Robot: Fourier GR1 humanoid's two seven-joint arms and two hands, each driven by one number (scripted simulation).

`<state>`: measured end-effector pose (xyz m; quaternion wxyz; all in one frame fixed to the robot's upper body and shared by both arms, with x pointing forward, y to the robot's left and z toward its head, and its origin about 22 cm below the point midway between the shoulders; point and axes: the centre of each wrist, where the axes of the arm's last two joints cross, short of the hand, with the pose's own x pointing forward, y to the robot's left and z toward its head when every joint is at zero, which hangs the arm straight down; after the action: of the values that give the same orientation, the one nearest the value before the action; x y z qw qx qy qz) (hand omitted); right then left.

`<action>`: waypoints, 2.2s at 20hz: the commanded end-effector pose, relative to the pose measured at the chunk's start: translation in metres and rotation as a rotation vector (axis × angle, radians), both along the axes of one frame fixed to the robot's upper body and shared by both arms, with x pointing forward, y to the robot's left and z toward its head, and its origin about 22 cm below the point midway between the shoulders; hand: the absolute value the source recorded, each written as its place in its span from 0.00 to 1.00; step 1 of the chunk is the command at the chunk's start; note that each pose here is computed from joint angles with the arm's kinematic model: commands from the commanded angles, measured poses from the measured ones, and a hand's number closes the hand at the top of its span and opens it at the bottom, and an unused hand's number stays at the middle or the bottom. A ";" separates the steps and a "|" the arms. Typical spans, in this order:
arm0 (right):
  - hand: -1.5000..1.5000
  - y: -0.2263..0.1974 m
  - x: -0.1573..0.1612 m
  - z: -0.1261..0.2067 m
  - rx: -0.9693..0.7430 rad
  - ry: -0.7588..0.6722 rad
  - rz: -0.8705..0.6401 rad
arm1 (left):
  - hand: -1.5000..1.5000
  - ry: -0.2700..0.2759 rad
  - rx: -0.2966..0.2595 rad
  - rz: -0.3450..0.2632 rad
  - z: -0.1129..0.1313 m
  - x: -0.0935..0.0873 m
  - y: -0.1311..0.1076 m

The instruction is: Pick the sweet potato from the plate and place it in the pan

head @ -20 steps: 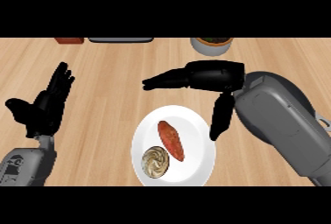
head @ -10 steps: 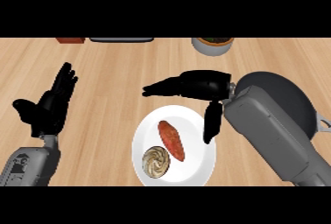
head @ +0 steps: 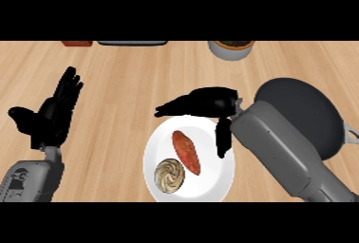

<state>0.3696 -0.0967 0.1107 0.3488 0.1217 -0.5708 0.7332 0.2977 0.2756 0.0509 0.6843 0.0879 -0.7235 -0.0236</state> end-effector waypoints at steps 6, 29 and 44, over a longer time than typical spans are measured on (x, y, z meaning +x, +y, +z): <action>0.00 0.021 -0.011 0.006 -0.059 -0.017 0.076 | 0.50 0.006 0.014 0.024 0.003 0.007 -0.005; 0.00 0.056 -0.026 -0.064 -0.319 -0.184 0.107 | 0.50 0.002 0.004 -0.012 0.000 -0.004 0.003; 1.00 0.052 -0.015 -0.080 -0.323 -0.156 0.255 | 0.50 0.000 0.005 -0.003 0.001 -0.003 -0.012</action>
<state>0.3441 -0.0418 0.0222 0.2539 0.0431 -0.4526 0.8537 0.2981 0.2746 0.0503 0.6856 0.0884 -0.7222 -0.0262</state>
